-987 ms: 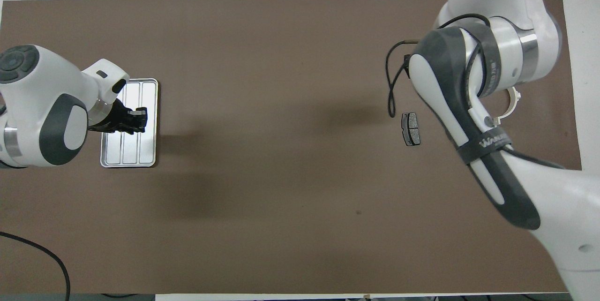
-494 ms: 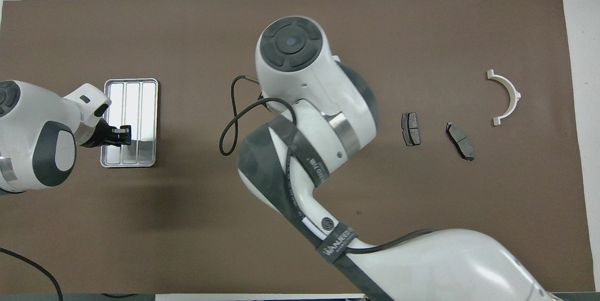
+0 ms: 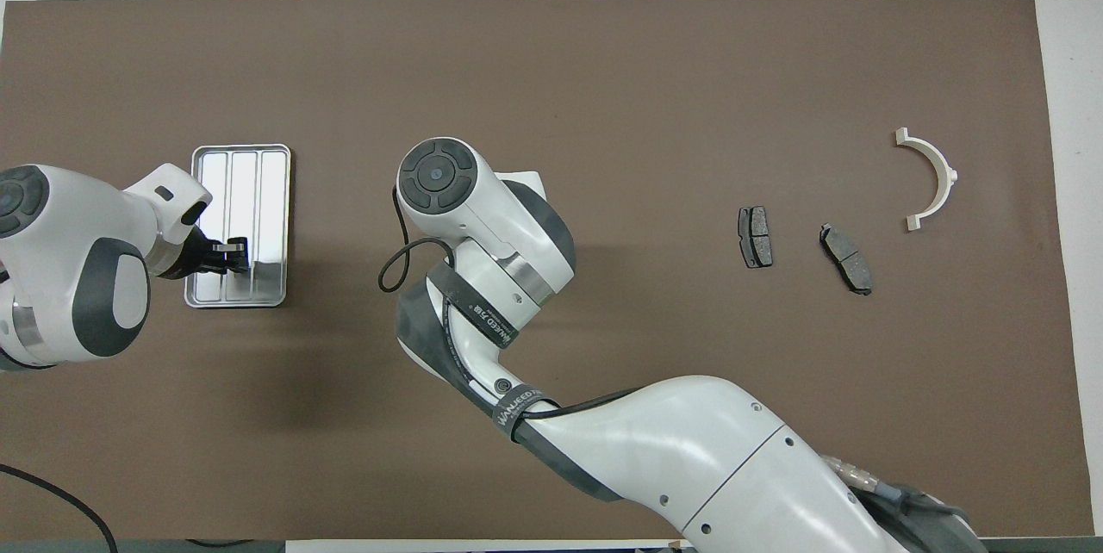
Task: Pick bearing gear from pile to tray
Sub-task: 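Carry the black ring with the right gripper to mid-table and release it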
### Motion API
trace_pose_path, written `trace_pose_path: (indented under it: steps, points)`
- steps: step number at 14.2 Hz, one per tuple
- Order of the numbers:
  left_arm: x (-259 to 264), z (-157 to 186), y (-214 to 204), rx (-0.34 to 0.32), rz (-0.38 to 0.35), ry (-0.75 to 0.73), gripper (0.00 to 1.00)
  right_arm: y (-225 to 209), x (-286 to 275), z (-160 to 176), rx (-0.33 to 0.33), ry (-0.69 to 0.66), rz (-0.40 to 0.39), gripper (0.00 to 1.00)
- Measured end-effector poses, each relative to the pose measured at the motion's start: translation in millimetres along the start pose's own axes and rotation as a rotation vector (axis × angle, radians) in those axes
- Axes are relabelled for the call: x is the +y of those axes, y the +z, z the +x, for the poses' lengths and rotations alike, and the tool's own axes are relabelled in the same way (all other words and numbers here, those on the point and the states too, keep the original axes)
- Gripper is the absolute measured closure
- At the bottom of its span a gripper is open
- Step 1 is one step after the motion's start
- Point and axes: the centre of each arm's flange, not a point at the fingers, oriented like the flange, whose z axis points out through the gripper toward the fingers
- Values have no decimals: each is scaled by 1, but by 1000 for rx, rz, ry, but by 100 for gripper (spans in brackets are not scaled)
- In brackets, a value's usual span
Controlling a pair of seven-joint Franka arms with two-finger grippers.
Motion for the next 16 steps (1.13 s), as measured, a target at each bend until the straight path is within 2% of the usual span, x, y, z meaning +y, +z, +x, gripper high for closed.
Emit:
trace_pose_path:
  steps: [1, 2, 8, 9, 12, 14, 16]
  points:
    - [1, -1, 2, 1, 0, -1, 70, 5, -1, 2, 4, 2, 9, 66]
    - [1, -1, 2, 1, 0, -4, 64, 10, -2, 4, 7, 2, 13, 66]
    - [3, 12, -25, 30, -4, -17, 1, 20, -4, 5, 17, -3, 7, 65]
    - [5, 18, -38, 40, -5, -28, 0, 20, -3, 5, 16, -3, 4, 60]
    - [34, 29, -62, 79, -13, -98, 0, 8, -1, 16, 17, 13, -15, 24]
    - [66, 26, -62, 85, -17, -123, 0, -31, 5, 48, 22, 47, -8, 2]
    - [90, 24, -61, 99, -24, -157, 0, -86, 29, 105, 27, 14, 32, 0]
